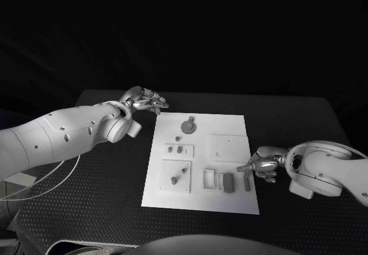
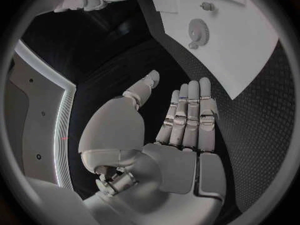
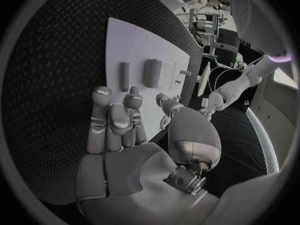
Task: Assemble the parts on the task board
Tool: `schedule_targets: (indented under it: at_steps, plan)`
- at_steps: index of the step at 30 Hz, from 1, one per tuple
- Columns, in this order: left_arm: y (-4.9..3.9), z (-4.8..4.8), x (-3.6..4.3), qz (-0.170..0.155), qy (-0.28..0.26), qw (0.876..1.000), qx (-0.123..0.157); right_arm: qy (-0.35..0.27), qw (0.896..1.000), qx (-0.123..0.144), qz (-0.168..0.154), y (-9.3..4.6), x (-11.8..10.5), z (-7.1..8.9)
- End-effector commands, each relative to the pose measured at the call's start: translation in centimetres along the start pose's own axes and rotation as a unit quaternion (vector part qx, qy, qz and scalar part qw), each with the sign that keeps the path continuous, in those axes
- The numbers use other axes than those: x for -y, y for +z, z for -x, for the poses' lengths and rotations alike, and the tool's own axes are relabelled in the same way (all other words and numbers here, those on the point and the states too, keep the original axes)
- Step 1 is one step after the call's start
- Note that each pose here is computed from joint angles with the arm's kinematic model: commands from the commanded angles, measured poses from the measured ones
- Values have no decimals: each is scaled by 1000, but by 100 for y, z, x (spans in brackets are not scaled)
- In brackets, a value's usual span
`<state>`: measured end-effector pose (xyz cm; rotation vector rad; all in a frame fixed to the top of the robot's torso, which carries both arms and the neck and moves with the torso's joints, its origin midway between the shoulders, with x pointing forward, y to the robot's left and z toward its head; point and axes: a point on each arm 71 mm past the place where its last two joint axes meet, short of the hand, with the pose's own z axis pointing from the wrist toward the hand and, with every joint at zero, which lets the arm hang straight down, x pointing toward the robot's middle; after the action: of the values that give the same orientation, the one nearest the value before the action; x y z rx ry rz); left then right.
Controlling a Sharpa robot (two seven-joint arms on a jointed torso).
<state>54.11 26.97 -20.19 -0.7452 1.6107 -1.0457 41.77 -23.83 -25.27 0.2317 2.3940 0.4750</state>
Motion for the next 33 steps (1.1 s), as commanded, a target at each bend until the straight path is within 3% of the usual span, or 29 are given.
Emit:
schedule_targets:
  at_steps: [1, 15, 24, 33]
  plan:
    - [4, -11, 19, -7, -4, 1000, 0, 2, 1000, -29, 1, -3, -49, -76]
    - [2, -7, 16, -6, -5, 1000, -1, -36, 999, -26, 9, 84, -172, -190]
    - [-5, 2, 9, -4, -5, 1000, -2, -64, 997, -46, 7, 221, -231, -373]
    - [-9, -1, 9, -4, -6, 1000, -4, -69, 996, -51, 8, 297, -281, -436]
